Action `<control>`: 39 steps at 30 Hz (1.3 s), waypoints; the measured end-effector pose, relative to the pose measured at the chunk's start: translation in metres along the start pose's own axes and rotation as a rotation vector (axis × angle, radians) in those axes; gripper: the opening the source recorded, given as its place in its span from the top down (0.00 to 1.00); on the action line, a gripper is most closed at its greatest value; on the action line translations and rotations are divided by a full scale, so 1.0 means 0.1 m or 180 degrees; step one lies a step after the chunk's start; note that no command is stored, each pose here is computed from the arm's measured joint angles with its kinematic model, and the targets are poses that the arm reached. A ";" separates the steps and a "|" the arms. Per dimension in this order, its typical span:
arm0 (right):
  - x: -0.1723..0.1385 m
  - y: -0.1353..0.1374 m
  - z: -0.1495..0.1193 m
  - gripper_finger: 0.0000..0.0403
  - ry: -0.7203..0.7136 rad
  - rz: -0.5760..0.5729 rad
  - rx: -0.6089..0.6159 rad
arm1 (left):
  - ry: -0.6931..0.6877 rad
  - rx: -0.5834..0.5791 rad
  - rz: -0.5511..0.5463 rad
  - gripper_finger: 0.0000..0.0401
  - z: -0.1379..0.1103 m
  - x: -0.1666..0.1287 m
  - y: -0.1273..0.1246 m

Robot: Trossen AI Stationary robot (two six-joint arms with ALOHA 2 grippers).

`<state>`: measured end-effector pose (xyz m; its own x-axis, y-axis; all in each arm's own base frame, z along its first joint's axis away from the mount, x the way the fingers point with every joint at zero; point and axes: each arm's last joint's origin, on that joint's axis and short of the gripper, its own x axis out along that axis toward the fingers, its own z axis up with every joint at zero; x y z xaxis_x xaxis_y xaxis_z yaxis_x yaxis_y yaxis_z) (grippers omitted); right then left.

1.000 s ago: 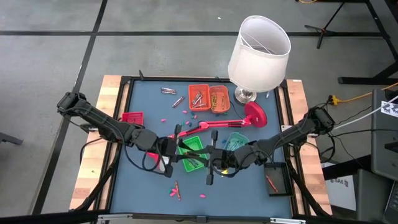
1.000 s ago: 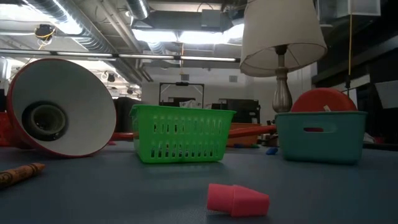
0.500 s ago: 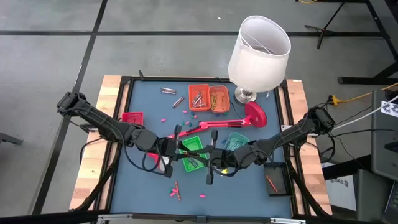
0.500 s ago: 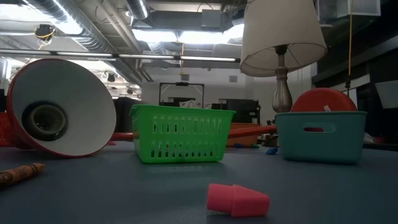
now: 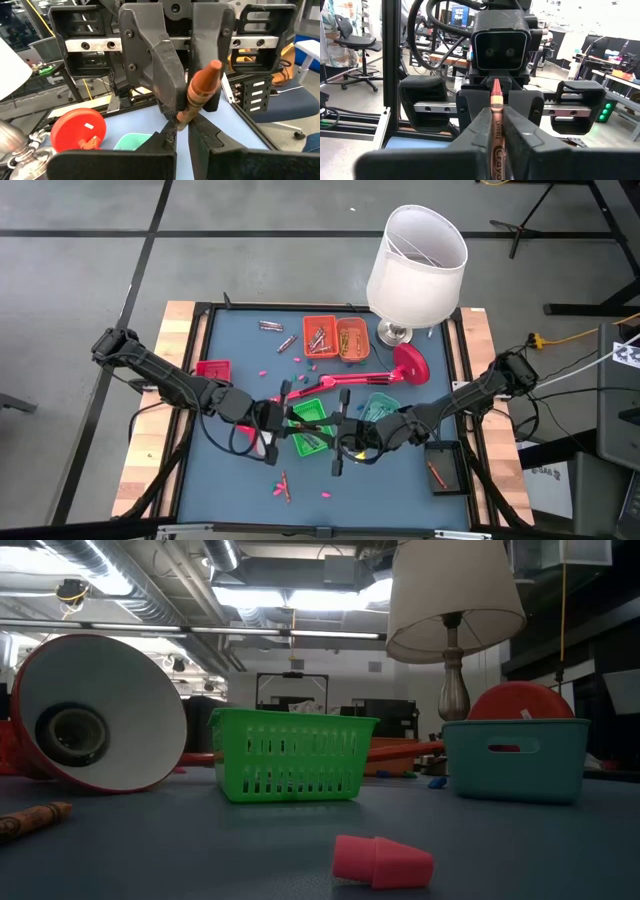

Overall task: Sort crayons
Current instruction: Put the brown crayon into the red bin

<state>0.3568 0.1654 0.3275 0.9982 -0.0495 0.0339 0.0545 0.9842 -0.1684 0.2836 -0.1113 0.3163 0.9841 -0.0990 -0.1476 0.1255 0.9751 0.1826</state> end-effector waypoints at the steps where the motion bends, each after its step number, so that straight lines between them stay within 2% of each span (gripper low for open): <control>1: 0.00 0.00 0.00 0.87 0.0000 -0.0001 -0.0010 | 0.0001 -0.0002 0.0019 0.98 0.00 0.00 0.00; 6: -0.01 -0.02 0.01 0.70 0.0029 -0.0205 0.0000 | -0.0002 -0.0010 0.0069 0.98 0.00 0.00 0.01; 10: -0.09 -0.09 0.08 0.61 0.0145 -0.0373 -0.0052 | 0.0001 -0.0102 0.0169 0.98 0.01 -0.01 0.02; 15: -0.28 -0.22 0.17 0.58 0.0521 -0.0379 -0.0245 | 0.0050 -0.0377 0.0307 0.98 0.08 -0.18 0.13; 20: -0.48 -0.36 0.20 0.57 0.0911 -0.0377 -0.0017 | 0.0355 -0.0733 0.0383 0.98 0.08 -0.41 0.26; 25: -0.58 -0.38 0.07 0.57 0.1398 -0.0299 0.0068 | 0.0913 -0.1226 0.0597 0.98 -0.04 -0.68 0.41; 32: -0.65 -0.37 -0.10 0.57 0.1953 -0.0045 -0.0076 | 0.1899 -0.2042 0.1109 0.98 -0.30 -1.12 0.58; 35: -0.66 -0.36 -0.13 0.57 0.2035 0.0006 -0.0102 | 0.2429 -0.2412 0.1420 0.98 -0.43 -1.33 0.61; 39: -0.68 -0.36 -0.16 0.57 0.2145 0.0022 -0.0173 | 0.3053 -0.2812 0.2094 0.98 -0.57 -1.57 0.64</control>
<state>0.2877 0.1302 0.3156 0.7951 -0.1558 -0.5861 0.0317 0.9758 -0.2163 0.1300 -0.0221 0.2962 0.3278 0.2261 -0.9173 -0.7690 0.6278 -0.1201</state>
